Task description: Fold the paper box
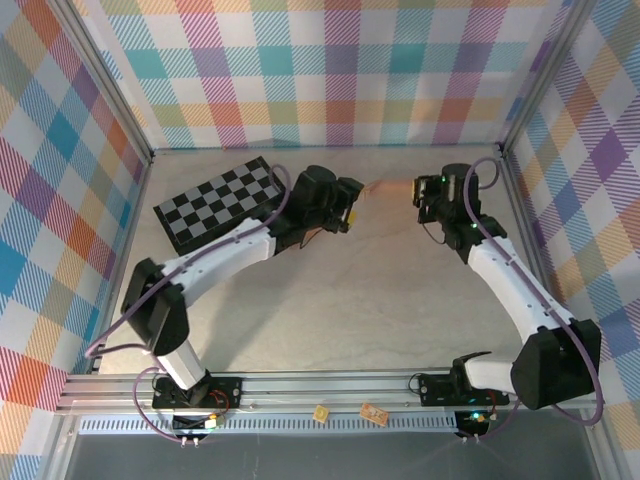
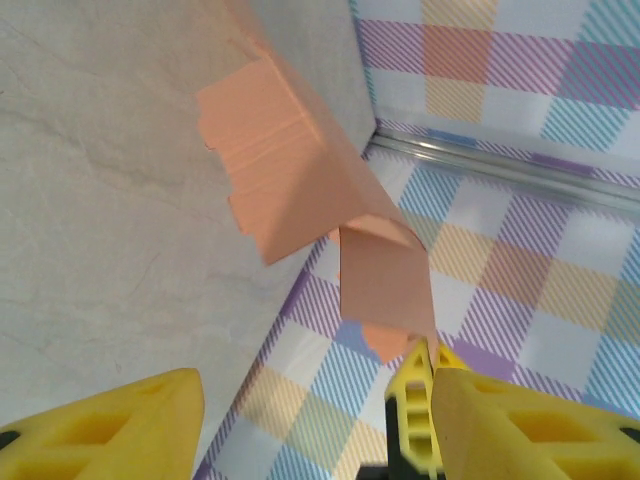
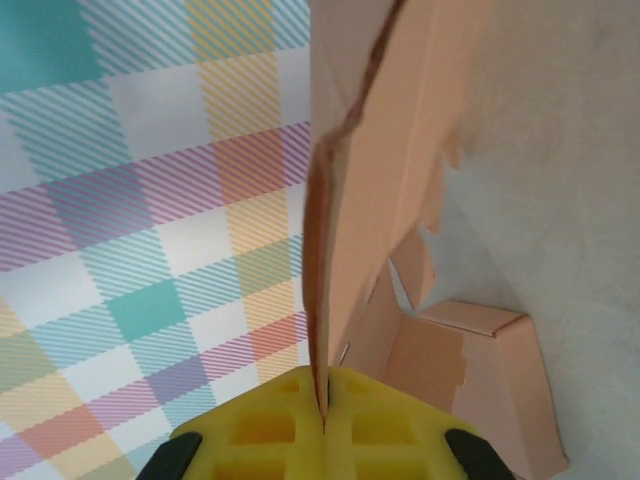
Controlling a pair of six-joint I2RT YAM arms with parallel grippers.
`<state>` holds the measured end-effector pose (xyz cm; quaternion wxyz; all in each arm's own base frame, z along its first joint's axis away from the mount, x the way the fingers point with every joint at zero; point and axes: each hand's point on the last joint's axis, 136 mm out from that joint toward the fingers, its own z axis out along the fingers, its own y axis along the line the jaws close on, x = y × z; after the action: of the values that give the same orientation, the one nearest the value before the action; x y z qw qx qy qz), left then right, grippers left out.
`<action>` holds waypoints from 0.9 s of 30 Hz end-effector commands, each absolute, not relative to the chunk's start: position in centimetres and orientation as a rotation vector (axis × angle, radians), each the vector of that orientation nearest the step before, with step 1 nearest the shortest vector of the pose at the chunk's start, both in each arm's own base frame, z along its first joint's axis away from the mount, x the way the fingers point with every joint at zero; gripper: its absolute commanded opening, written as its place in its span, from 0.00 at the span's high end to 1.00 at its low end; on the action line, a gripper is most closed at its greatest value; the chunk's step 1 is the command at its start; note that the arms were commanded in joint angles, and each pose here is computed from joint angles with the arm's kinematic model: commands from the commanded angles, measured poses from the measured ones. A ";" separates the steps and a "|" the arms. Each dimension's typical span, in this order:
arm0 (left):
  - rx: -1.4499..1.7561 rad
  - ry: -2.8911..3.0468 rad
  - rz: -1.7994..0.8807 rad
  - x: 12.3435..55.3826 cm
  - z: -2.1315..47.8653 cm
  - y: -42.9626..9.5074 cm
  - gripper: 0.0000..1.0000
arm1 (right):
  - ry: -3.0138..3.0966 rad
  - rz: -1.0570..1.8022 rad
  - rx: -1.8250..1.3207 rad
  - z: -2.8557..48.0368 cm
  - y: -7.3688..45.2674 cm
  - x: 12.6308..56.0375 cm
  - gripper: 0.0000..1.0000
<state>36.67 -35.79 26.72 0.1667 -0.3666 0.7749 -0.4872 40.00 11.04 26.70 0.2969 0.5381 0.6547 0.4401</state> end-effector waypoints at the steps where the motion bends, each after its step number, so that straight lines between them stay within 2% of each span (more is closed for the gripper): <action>1: -0.916 2.239 -1.230 36.6 29.1 -32.1 0.41 | 1.855 1.149 1.307 28.9 11.6 39.0 1.00; 4: -0.807 2.242 -1.282 40.5 30.1 -32.1 0.48 | 1.913 1.151 1.253 30.7 12.1 38.4 1.00; 8: -0.636 2.328 -1.330 45.5 28.4 -34.2 0.53 | 1.965 1.153 1.174 33.8 12.5 37.3 1.00; 13: -0.517 2.457 -1.310 48.3 22.8 -37.2 0.63 | 2.006 1.181 1.126 36.9 12.8 35.3 1.00; 16: -0.440 2.502 -1.381 46.8 21.0 -40.1 0.65 | 2.010 1.242 1.171 36.9 13.2 34.5 1.00; 20: -0.328 2.549 -1.483 42.7 19.8 -43.1 0.68 | 1.980 1.313 1.262 35.9 13.6 34.6 1.00; 27: -0.467 2.521 -1.628 36.8 18.3 -41.2 0.70 | 1.990 1.304 1.355 33.4 14.0 36.1 1.00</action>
<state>36.48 -41.41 12.39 0.0234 -0.1560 0.8771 -0.4536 35.43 13.51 33.82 0.2159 0.4746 0.7215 0.4557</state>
